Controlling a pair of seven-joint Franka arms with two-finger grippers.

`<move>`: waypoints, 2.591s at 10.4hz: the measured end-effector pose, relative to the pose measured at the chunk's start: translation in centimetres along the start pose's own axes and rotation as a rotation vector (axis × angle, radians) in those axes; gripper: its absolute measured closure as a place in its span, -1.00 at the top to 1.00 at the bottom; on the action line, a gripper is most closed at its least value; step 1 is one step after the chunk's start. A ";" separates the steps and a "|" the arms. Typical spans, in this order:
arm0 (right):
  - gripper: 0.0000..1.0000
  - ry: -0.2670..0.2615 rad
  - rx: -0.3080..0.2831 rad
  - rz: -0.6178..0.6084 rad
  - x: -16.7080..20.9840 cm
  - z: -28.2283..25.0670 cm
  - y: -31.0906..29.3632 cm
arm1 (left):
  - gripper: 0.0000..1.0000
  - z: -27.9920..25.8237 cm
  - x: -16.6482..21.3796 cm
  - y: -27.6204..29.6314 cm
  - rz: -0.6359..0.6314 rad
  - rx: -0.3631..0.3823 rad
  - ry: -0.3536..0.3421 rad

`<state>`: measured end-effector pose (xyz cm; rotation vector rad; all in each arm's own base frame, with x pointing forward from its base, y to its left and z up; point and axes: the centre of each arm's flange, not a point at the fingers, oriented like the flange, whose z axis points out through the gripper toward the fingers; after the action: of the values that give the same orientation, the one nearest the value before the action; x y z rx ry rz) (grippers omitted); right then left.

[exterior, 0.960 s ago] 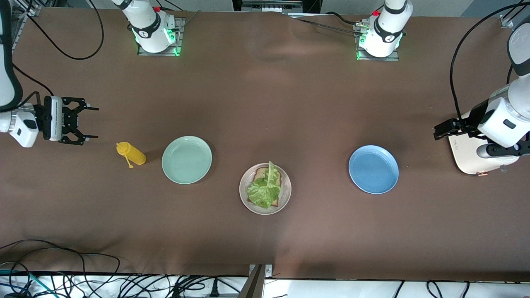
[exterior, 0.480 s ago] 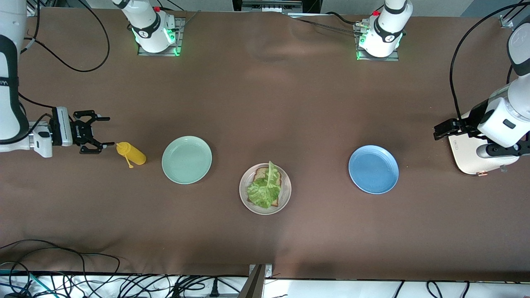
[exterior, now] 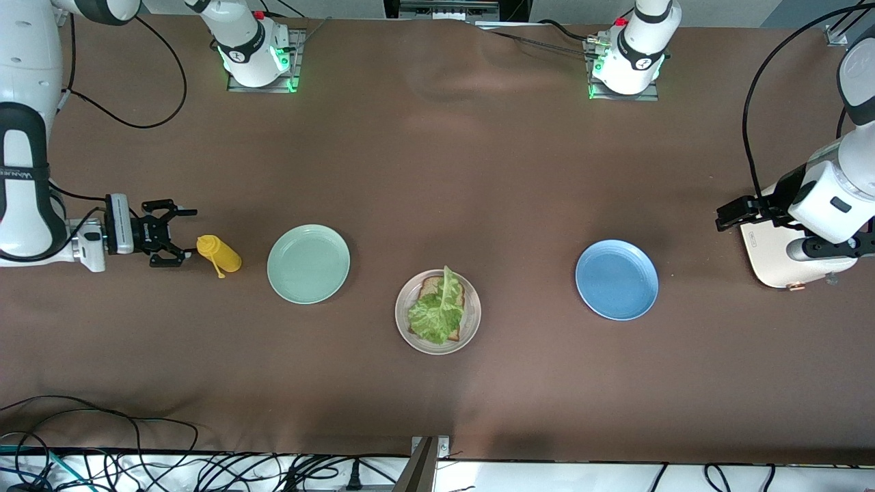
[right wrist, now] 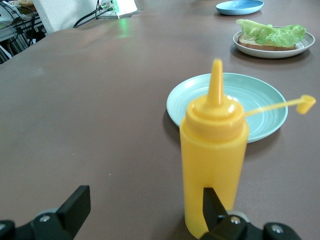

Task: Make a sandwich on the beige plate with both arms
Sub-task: 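Lower the open right gripper around the yellow sauce bottle, then grasp the yellow sauce bottle and lift it with the right gripper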

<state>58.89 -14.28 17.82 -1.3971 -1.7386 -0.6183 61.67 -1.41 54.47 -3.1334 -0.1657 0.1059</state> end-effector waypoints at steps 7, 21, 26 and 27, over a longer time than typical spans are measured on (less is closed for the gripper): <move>1.00 0.010 -0.111 0.017 -2.1 -3.6 -0.5 | 1.00 0.0 0.0 0.1 0.002 0.000 0.000; -0.19 0.160 -0.183 0.001 -3.5 6.4 5.9 | 1.00 0.0 -0.1 0.6 0.011 -0.002 0.000; -0.53 0.011 -0.124 0.020 0.0 6.2 8.5 | 1.00 0.0 0.0 0.3 0.006 -0.001 0.000; -0.56 -0.072 -0.081 0.082 3.0 5.4 9.4 | 1.00 0.0 -0.1 0.3 0.006 -0.001 0.000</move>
<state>66.12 -5.86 16.30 -1.5560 -1.7190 -0.6059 61.65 -1.76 54.49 -3.1354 -0.1560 0.1060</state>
